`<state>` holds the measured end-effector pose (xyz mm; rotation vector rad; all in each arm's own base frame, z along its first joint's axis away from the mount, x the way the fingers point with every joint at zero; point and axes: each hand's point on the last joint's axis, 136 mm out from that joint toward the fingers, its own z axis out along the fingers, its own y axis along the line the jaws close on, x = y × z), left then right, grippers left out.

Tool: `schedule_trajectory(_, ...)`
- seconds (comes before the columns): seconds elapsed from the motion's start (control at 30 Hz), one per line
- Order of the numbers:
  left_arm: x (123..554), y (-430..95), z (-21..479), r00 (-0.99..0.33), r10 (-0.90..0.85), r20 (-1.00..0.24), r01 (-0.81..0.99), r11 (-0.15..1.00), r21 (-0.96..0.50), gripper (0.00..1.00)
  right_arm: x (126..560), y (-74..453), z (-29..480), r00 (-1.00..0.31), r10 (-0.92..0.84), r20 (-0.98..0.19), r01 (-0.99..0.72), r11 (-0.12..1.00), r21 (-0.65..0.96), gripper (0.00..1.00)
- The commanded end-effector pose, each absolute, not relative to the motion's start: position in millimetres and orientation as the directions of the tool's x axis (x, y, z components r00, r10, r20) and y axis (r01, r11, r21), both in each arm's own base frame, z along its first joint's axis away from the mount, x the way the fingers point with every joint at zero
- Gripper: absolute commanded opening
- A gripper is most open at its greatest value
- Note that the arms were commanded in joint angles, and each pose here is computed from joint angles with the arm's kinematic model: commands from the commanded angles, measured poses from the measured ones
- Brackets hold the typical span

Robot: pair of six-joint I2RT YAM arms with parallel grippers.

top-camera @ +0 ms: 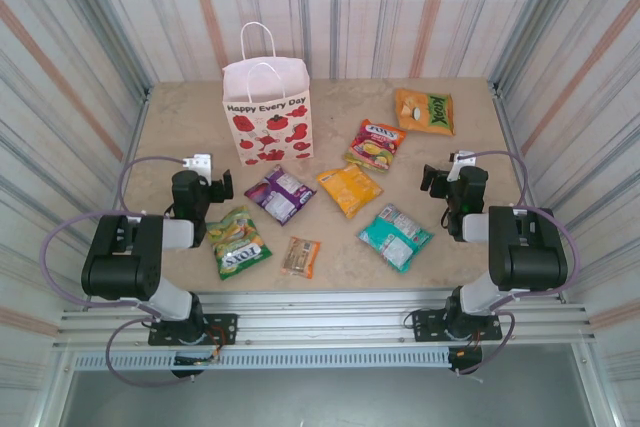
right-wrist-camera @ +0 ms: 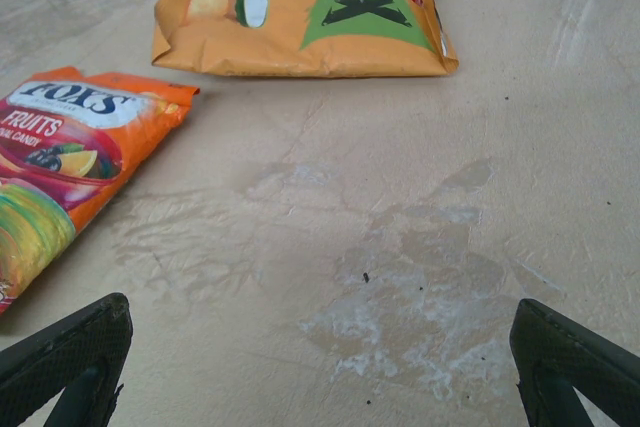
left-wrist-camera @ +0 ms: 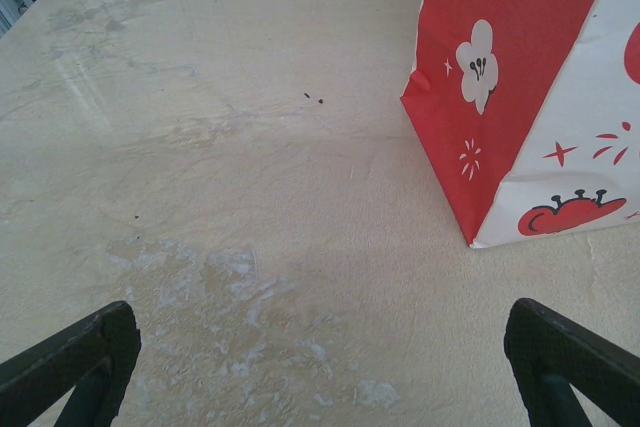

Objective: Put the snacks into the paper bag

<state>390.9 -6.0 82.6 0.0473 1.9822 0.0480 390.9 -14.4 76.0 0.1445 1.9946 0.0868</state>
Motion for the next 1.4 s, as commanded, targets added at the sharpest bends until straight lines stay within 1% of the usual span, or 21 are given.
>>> schedule_trajectory(0.0, 394.9, -7.0, 91.7, -0.381, 0.068, -0.922, 0.026, 0.998, 0.063, 0.99, 394.6, -15.1, 81.6, -0.394, 0.112, -0.912, 0.056, 0.994, 0.098, 0.99)
schedule_trajectory(0.1, 395.2, -1.1, 96.9, -0.372, 0.061, -0.926, -0.020, 0.997, 0.073, 0.97, 393.6, -15.0, 82.3, -0.390, 0.115, -0.914, 0.051, 0.993, 0.103, 0.99)
schedule_trajectory(0.17, 394.7, -1.0, 106.7, -0.390, 0.064, -0.918, -0.028, 0.996, 0.081, 0.96, 394.9, -16.8, 89.4, -0.386, 0.119, -0.915, 0.061, 0.993, 0.104, 0.99)
schedule_trajectory(0.23, 391.9, 1.7, 122.7, -0.431, 0.050, -0.901, -0.052, 0.995, 0.080, 0.96, 393.6, -18.3, 100.7, -0.429, 0.133, -0.893, 0.075, 0.991, 0.112, 0.99)
schedule_trajectory(0.3, 386.3, 0.2, 141.4, -0.442, 0.034, -0.896, -0.051, 0.997, 0.063, 0.92, 392.9, -20.6, 115.8, -0.472, 0.174, -0.865, 0.103, 0.985, 0.142, 0.99)
schedule_trajectory(0.43, 368.3, -7.5, 182.6, -0.473, -0.026, -0.881, -0.056, 0.998, 0.001, 0.87, 385.9, -15.1, 144.9, -0.548, 0.205, -0.811, 0.096, 0.978, 0.183, 0.99)
schedule_trajectory(0.53, 352.1, -19.0, 213.2, -0.528, -0.067, -0.847, -0.031, 0.998, -0.060, 0.84, 376.4, -8.2, 163.3, -0.626, 0.259, -0.736, 0.118, 0.964, 0.239, 0.99)
schedule_trajectory(0.63, 335.6, -32.7, 235.3, -0.594, -0.089, -0.800, 0.001, 0.994, -0.111, 0.81, 365.6, 12.1, 175.3, -0.721, 0.308, -0.621, 0.107, 0.935, 0.339, 0.99)
schedule_trajectory(0.73, 323.0, -52.6, 249.5, -0.650, -0.105, -0.753, 0.058, 0.981, -0.187, 0.80, 353.1, 56.1, 179.9, -0.837, 0.279, -0.472, 0.011, 0.869, 0.495, 0.99)
schedule_trajectory(0.8, 313.7, -67.7, 252.8, -0.691, -0.104, -0.716, 0.108, 0.964, -0.244, 0.78, 350.0, 78.4, 176.1, -0.884, 0.257, -0.391, 0.011, 0.847, 0.532, 0.99)
schedule_trajectory(0.87, 306.5, -75.3, 253.1, -0.721, -0.116, -0.683, 0.115, 0.952, -0.284, 0.76, 353.7, 92.1, 169.4, -0.901, 0.247, -0.357, 0.022, 0.847, 0.530, 0.99)
schedule_trajectory(0.93, 300.9, -84.6, 254.1, -0.741, -0.137, -0.657, 0.126, 0.933, -0.337, 0.75, 364.9, 102.2, 163.9, -0.898, 0.260, -0.354, 0.027, 0.837, 0.547, 1.00)
schedule_trajectory(1.03, 295.2, -100.6, 256.6, -0.754, -0.154, -0.638, 0.170, 0.894, -0.415, 0.75, 388.9, 112.8, 155.9, -0.885, 0.308, -0.349, 0.039, 0.797, 0.603, 0.92)
schedule_trajectory(1.07, 293.8, -107.2, 257.5, -0.755, -0.153, -0.638, 0.196, 0.876, -0.441, 0.75, 396.9, 114.4, 150.8, -0.883, 0.328, -0.335, 0.056, 0.783, 0.619, 0.86)
schedule_trajectory(1.17, 293.5, -115.6, 255.7, -0.752, -0.175, -0.636, 0.218, 0.844, -0.490, 0.74, 414.6, 114.6, 130.0, -0.888, 0.350, -0.299, 0.101, 0.782, 0.615, 0.75)
schedule_trajectory(1.3, 293.3, -120.3, 251.5, -0.760, -0.177, -0.625, 0.227, 0.829, -0.511, 0.73, 429.9, 109.5, 104.0, -0.888, 0.360, -0.287, 0.135, 0.800, 0.585, 0.66)
schedule_trajectory(1.37, 294.0, -119.4, 249.1, -0.762, -0.172, -0.624, 0.224, 0.834, -0.504, 0.73, 438.8, 107.6, 94.8, -0.885, 0.376, -0.275, 0.151, 0.790, 0.594, 0.61)
